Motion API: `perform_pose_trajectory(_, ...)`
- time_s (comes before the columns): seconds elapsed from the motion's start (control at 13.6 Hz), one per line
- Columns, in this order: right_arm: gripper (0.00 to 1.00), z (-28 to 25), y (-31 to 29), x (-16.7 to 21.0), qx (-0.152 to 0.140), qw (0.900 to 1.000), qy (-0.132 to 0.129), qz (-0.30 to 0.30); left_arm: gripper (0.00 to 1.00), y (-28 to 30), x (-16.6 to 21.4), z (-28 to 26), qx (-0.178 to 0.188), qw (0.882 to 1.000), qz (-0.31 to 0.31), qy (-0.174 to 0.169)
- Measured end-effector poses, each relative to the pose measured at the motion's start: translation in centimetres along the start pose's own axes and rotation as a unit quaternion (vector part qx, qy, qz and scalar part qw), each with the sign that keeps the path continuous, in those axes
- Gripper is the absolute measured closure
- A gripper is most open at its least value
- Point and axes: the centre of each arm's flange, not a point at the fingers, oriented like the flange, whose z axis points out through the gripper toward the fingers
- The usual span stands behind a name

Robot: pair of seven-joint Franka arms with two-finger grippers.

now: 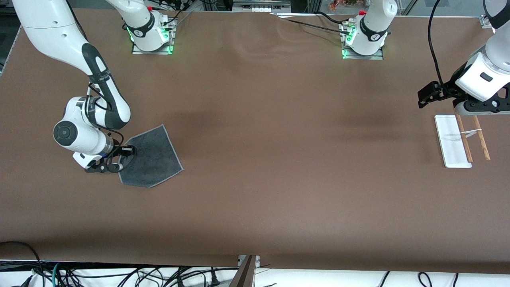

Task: Pass towel and hang on rack
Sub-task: 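Lift the towel with the right gripper while the left gripper approaches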

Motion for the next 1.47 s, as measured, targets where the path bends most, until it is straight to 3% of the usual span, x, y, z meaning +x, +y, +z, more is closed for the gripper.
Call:
perform_pose_trajectory(0.07, 1.0, -1.2, -0.5, 0.7, 0.002, 1.0, -0.001, -0.003, 0.0, 0.0, 0.0, 0.0, 0.0, 1.0, 0.0, 0.0)
perform_pose_trajectory(0.29, 1.0, -4.9, -2.1, 2.2, 0.01, 1.0, -0.006, -0.013, 0.0, 0.0, 0.0, 0.0, 0.0, 1.0, 0.0, 0.0)
perform_pose_trajectory(0.74, 1.0, -12.9, -7.2, 4.1, 0.033, 0.999, -0.042, -0.002, 0.0, -0.1, -0.1, 0.1, 0.0, 1.0, 0.0, -0.005)
perform_pose_trajectory(1.25, 1.0, -21.1, -15.8, 4.2, 0.123, 0.989, -0.065, 0.056, 0.0, 0.1, -0.2, 0.2, -0.002, 1.0, 0.0, -0.011)
perform_pose_trajectory(1.47, 1.0, -24.1, -21.2, 3.6, 0.167, 0.977, -0.076, 0.105, 0.0, 1.7, -0.3, 0.9, -0.042, 0.999, 0.004, -0.03)
